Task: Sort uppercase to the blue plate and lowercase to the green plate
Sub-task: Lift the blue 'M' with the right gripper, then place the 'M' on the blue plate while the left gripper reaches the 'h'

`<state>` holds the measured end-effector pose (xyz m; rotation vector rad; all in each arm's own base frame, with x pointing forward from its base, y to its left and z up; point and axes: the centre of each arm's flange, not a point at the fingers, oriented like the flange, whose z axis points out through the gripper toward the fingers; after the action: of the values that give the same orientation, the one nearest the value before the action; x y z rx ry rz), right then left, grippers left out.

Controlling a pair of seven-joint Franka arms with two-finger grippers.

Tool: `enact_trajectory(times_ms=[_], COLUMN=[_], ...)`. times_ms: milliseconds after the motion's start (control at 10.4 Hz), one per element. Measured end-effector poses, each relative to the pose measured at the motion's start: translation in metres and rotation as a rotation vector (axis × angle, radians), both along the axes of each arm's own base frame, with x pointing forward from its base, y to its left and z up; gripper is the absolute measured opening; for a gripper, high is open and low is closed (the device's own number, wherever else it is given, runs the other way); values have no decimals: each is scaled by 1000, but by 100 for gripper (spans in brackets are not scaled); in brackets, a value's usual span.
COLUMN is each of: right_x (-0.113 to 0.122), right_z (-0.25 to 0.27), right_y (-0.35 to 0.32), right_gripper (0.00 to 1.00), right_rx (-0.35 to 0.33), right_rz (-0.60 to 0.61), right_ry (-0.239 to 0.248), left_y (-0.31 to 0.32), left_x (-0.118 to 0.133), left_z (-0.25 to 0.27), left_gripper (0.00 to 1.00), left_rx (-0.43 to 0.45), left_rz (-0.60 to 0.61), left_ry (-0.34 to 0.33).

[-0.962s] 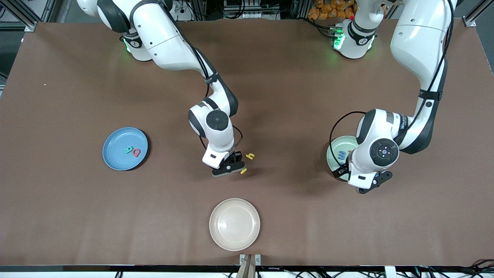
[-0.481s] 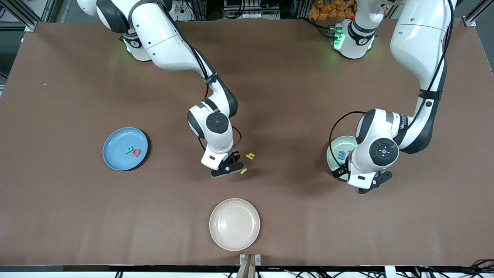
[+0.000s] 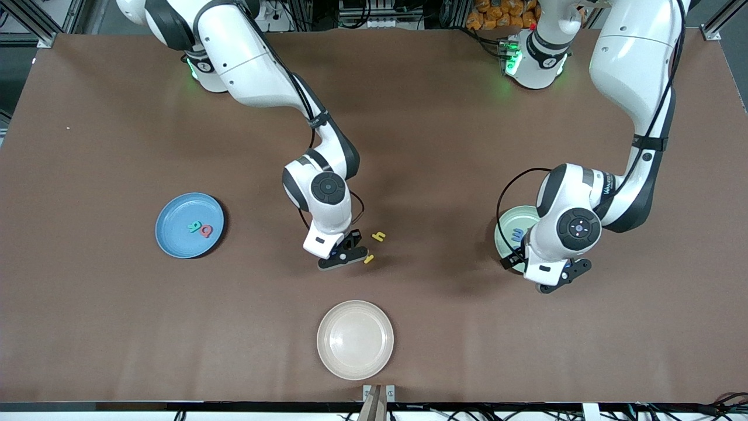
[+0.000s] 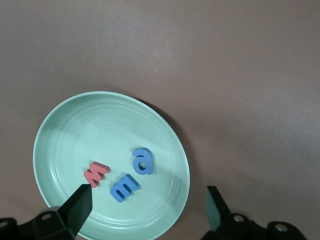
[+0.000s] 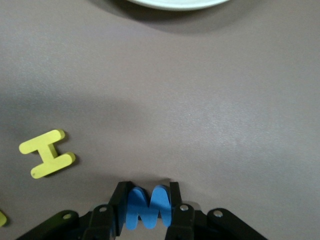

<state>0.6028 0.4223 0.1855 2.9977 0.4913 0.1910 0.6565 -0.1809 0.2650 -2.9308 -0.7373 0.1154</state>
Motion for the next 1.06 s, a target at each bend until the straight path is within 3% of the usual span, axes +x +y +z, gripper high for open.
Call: enact_trajectory(times_ms=[385,577,866,1058], right_x=[13,26,53,55], right_z=[21,46,102,127], right_y=[-12,-40,-117,-195], right_gripper=[38,38,38,38], right_rx=[-46,-80,-97,-82], right_rz=[45,84,129,178], right_ry=[54,108,179,204], left_y=[-1,-13,-51,-82], left_x=[0,-3,-12,-22], left_z=[1,2,4,-3], left_gripper=[100,100,100,100], left_rx=[0,0,-2,-5], left_rz=[5,8,24,44], left_ry=[-2,-7,-29,-46])
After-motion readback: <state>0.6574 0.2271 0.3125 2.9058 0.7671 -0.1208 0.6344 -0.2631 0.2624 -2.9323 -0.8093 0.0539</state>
